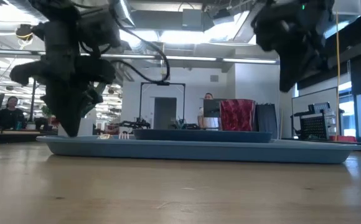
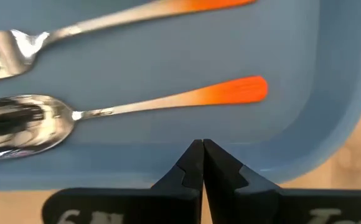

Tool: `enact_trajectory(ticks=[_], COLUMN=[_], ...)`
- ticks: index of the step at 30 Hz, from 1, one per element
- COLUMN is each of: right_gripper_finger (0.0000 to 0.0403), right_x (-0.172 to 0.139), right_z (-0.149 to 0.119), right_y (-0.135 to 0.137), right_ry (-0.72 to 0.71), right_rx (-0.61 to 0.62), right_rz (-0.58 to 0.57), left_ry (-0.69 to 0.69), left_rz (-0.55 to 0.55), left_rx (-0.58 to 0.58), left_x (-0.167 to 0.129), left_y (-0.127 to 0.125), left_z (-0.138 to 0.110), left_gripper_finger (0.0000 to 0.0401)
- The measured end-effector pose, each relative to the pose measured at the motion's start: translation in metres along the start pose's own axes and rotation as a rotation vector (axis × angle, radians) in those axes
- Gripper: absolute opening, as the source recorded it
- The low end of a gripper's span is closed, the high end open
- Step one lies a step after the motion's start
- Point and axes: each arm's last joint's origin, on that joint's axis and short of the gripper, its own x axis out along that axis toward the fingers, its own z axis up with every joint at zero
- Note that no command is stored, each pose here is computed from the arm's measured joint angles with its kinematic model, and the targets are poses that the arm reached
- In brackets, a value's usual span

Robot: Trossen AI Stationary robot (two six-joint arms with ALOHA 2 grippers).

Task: Pick and place plate/cup/fork/spoon on tray
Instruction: Adjust the blue tray on the table

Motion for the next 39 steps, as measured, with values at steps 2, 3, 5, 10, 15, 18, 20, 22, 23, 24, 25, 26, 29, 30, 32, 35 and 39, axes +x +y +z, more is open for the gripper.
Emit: enact_trajectory(ticks=[2, 3, 5, 10, 15, 18, 20, 22, 23, 24, 25, 26, 29, 30, 32, 35, 39], right_gripper_finger=[0.0005, 0.0005, 0.0005, 0.0005, 0.0005, 0.0005, 0.0005, 0.0005, 0.0005, 0.0005, 0.0005, 0.0005, 0.0005, 0.0005, 0.0005, 0.0005, 0.0005], right_x=[0.009, 0.014, 0.022, 0.042, 0.054, 0.056, 0.057, 0.057, 0.057, 0.057, 0.057, 0.057, 0.057, 0.057, 0.057, 0.055, 0.053], right_z=[-0.001, -0.001, -0.003, -0.008, -0.010, -0.009, -0.009, -0.009, -0.010, -0.010, -0.010, -0.010, -0.010, -0.010, -0.010, -0.009, -0.008], right_y=[-0.005, -0.008, -0.013, -0.024, -0.031, -0.033, -0.034, -0.034, -0.034, -0.035, -0.035, -0.035, -0.035, -0.035, -0.035, -0.034, -0.032], right_ry=[0.024, 0.038, 0.072, 0.101, 0.073, 0.071, 0.073, 0.073, 0.074, 0.075, 0.076, 0.075, 0.074, 0.073, 0.071, 0.067, 0.072], right_rx=[0.014, 0.022, 0.038, 0.077, 0.093, 0.099, 0.100, 0.100, 0.100, 0.099, 0.099, 0.098, 0.084, 0.079, 0.076, 0.052, 0.024], right_rz=[0.015, 0.021, 0.041, 0.081, 0.115, 0.114, 0.109, 0.109, 0.108, 0.105, 0.103, 0.105, 0.106, 0.107, 0.110, 0.115, 0.139], left_ry=[0.021, 0.034, 0.051, 0.085, 0.090, 0.105, 0.112, 0.115, 0.117, 0.119, 0.121, 0.121, 0.120, 0.119, 0.109, 0.086, 0.119], left_rz=[-0.003, -0.002, -0.003, -0.002, -0.025, -0.050, -0.054, -0.059, -0.063, -0.068, -0.071, -0.071, -0.055, -0.048, -0.028, -0.021, -0.016], left_rx=[-0.003, -0.004, -0.006, -0.028, -0.047, -0.050, -0.037, -0.021, -0.013, -0.006, 0.002, 0.009, 0.019, 0.019, 0.026, 0.030, 0.028], left_x=[0.007, 0.010, 0.015, 0.022, 0.022, 0.022, 0.023, 0.023, 0.023, 0.023, 0.023, 0.023, 0.022, 0.021, 0.018, 0.011, 0.010], left_y=[0.001, 0.001, 0.001, 0.002, 0.002, -0.001, -0.005, -0.009, -0.011, -0.013, -0.015, -0.017, -0.018, -0.018, -0.018, -0.019, -0.019], left_z=[0.000, 0.000, 0.001, -0.001, -0.001, -0.002, -0.003, -0.003, -0.004, -0.004, -0.004, -0.004, -0.004, -0.003, 0.000, 0.005, 0.002], left_gripper_finger=[0.0000, 0.0000, 0.0000, 0.0000, 0.0000, 0.0000, 0.0000, 0.0000, 0.0000, 0.0000, 0.0000, 0.0000, 0.0000, 0.0000, 0.0000, 0.0000, 0.0000])
